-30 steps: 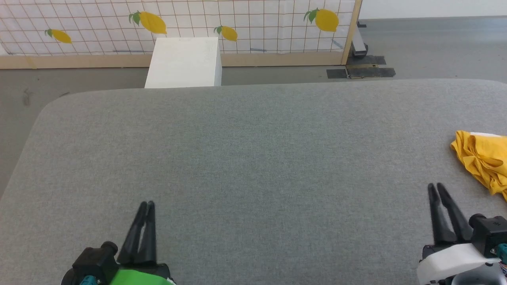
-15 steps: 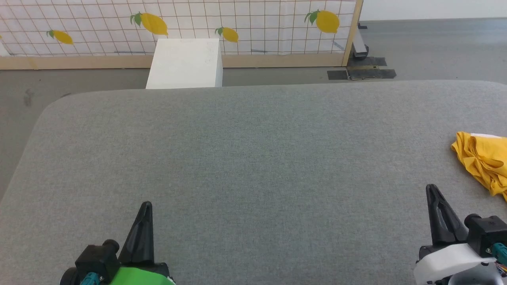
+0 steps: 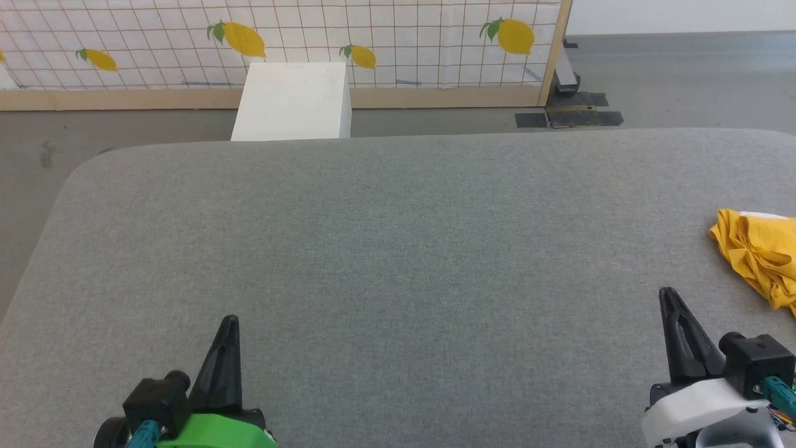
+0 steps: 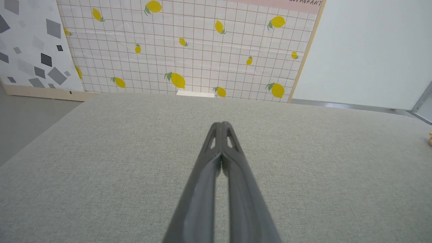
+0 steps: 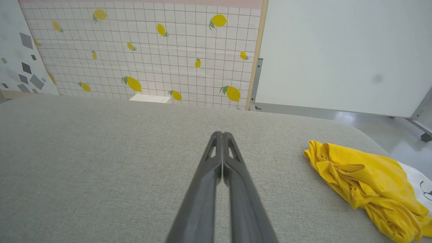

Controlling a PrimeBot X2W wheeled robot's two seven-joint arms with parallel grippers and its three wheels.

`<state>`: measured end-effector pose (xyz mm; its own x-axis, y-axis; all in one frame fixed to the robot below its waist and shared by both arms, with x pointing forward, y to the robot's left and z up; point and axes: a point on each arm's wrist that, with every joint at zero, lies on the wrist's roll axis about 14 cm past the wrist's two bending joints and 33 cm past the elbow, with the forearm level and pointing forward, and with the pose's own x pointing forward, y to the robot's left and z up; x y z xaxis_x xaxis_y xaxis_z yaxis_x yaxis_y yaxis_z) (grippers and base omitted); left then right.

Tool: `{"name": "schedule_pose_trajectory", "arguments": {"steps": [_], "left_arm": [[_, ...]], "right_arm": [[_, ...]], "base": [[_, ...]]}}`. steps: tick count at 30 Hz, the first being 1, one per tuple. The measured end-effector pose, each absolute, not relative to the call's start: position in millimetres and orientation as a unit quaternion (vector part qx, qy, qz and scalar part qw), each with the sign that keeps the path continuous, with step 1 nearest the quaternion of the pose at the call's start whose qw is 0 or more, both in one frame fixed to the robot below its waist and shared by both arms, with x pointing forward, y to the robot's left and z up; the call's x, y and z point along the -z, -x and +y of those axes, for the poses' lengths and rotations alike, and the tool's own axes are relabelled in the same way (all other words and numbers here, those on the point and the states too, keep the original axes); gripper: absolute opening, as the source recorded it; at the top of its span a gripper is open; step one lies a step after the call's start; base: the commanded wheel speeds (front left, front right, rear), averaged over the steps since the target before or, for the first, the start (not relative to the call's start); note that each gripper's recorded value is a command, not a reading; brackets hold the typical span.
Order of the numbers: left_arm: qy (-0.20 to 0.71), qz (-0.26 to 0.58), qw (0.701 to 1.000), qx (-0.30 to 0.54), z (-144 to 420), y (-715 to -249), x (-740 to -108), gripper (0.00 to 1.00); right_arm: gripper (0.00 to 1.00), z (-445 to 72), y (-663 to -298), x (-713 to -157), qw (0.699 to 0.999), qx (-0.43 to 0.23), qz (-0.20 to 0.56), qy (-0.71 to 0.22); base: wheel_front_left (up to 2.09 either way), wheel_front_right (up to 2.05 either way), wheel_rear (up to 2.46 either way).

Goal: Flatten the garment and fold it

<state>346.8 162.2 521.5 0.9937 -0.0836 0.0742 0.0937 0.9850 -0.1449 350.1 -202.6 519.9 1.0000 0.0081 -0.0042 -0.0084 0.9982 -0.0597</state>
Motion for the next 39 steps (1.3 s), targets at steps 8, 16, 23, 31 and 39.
{"name": "schedule_pose_trajectory", "arguments": {"steps": [8, 16, 23, 31, 39], "left_arm": [[0.06, -0.035, 0.997, 0.044, 163, -350, -523, 0.0], [0.057, -0.031, 0.997, 0.04, 164, -351, -523, 0.0], [0.045, -0.032, 0.998, 0.037, 165, -354, -525, 0.0], [0.036, -0.027, 0.998, 0.033, 167, -355, -524, 0.0], [0.033, -0.022, 0.999, 0.028, 168, -357, -523, 0.0]], "right_arm": [[0.0, -199, -351, -519, 1.0, -0.009, 0.004, 0.029], [0.0, -196, -353, -519, 0.999, -0.014, 0.005, 0.028], [0.0, -192, -355, -520, 0.999, -0.019, 0.003, 0.028], [0.0, -189, -355, -519, 0.999, -0.024, 0.007, 0.027], [0.0, -186, -358, -520, 0.999, -0.029, 0.006, 0.026]], "base": [[0.0, 0.0, 0.0], [0.0, 0.0, 0.0], [0.0, 0.0, 0.0], [0.0, 0.0, 0.0], [0.0, 0.0, 0.0]]}}
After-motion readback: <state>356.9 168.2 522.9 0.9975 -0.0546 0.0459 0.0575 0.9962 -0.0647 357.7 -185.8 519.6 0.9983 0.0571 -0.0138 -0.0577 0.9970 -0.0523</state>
